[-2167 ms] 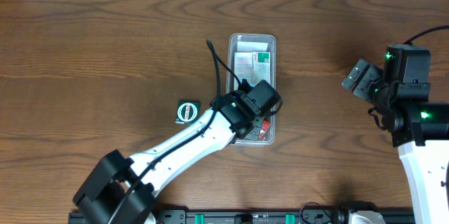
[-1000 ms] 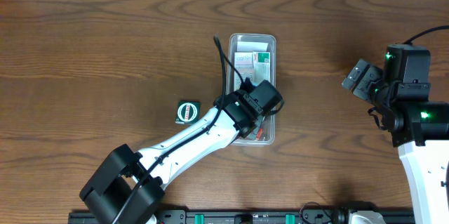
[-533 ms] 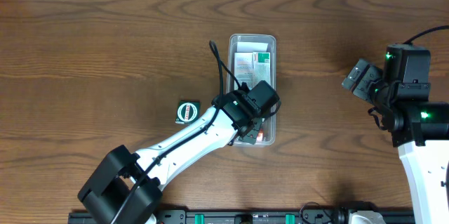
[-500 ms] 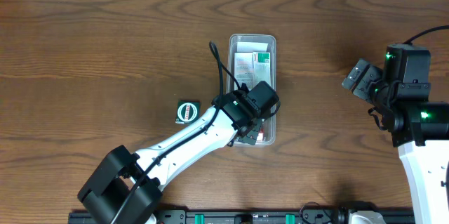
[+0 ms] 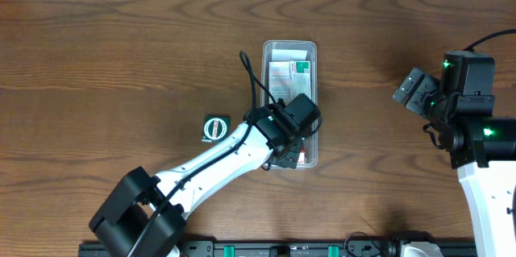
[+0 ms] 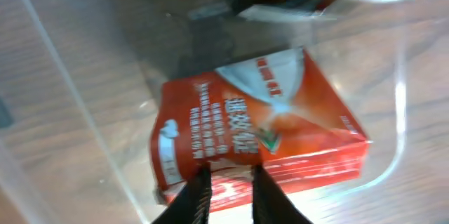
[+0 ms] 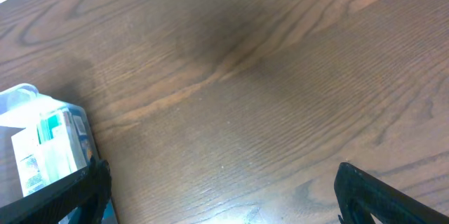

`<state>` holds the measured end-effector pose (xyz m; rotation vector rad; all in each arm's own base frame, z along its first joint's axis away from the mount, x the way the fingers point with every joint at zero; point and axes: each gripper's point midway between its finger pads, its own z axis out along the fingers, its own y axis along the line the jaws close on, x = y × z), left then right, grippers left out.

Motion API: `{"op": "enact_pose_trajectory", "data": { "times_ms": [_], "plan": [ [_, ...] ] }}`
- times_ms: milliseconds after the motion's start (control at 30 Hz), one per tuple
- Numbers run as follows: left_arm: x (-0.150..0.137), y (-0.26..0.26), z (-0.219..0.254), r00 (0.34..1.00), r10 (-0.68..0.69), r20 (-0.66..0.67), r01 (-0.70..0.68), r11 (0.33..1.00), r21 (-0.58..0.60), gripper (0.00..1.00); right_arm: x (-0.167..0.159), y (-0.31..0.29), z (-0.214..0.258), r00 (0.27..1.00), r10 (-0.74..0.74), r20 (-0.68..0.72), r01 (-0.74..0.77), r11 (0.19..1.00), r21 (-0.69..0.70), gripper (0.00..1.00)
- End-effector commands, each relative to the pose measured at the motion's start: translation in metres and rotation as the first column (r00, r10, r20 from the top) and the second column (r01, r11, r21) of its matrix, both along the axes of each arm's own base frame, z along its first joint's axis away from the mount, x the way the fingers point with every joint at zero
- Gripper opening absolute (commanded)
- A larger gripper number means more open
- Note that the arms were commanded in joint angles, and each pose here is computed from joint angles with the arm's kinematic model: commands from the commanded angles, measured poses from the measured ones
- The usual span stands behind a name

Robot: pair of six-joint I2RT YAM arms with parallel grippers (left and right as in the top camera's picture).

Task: Pack container

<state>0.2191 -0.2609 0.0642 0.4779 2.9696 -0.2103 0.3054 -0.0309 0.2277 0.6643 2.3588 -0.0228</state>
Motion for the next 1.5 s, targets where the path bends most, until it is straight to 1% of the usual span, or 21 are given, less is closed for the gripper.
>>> {"op": "enact_pose_trajectory", "data": {
  "times_ms": [0,267,400,500,567,700,833,900,1100,1267,1367,1467],
  "plan": [
    [-0.009,0.002,-0.016,0.999,0.006,-0.049,-0.005,1.000,0.019,0.22,0.000,-0.003,0.001,1.000,-0.007,0.001,0.007,1.000,-0.006,0.99],
    [-0.014,0.000,-0.026,0.996,0.008,-0.089,-0.007,1.000,0.020,0.22,0.000,-0.003,0.001,1.000,-0.007,0.001,0.007,1.000,-0.005,0.99],
    [-0.029,-0.013,-0.023,0.984,-0.015,-0.176,0.005,0.998,-0.056,0.23,0.000,-0.003,0.001,1.000,-0.007,0.001,0.007,1.000,-0.005,0.99],
    [-0.031,-0.013,-0.023,0.982,-0.017,-0.189,0.006,0.998,-0.062,0.24,0.000,-0.003,0.001,1.000,-0.007,0.001,0.007,1.000,-0.005,0.99],
    [-0.034,-0.013,-0.023,0.979,-0.012,-0.203,-0.001,0.998,-0.061,0.28,0.000,-0.003,0.001,1.000,-0.007,0.001,0.007,1.000,-0.005,0.99],
    [-0.045,-0.014,-0.021,0.965,-0.019,-0.261,-0.001,0.997,-0.077,0.31,0.000,-0.003,0.001,1.000,-0.007,0.001,0.007,1.000,-0.005,0.99],
    [-0.046,-0.013,-0.021,0.965,-0.015,-0.264,-0.004,0.997,-0.073,0.38,0.000,-0.003,0.001,1.000,-0.007,0.001,0.007,1.000,-0.005,0.99],
    [-0.043,-0.012,-0.022,0.967,-0.011,-0.254,-0.006,0.998,-0.066,0.38,0.000,-0.003,0.001,1.000,-0.007,0.001,0.007,1.000,-0.005,0.99],
    [-0.022,-0.004,-0.026,0.989,0.014,-0.146,-0.016,1.000,-0.011,0.38,0.000,-0.003,0.001,1.000,-0.007,0.001,0.007,1.000,-0.005,0.99],
    [-0.004,-0.003,-0.025,0.995,0.043,-0.091,-0.045,0.999,-0.025,0.38,0.000,-0.003,0.001,1.000,-0.007,0.001,0.007,1.000,-0.006,0.99],
    [0.015,0.002,-0.024,0.996,0.078,-0.041,-0.080,0.996,-0.027,0.38,0.000,-0.003,0.001,1.000,-0.007,0.001,0.007,1.000,-0.005,0.99],
    [0.028,0.007,-0.023,0.994,0.108,-0.022,-0.109,0.993,-0.040,0.38,0.000,-0.003,0.001,1.000,-0.007,0.001,0.007,1.000,-0.005,0.99]
  ]
}}
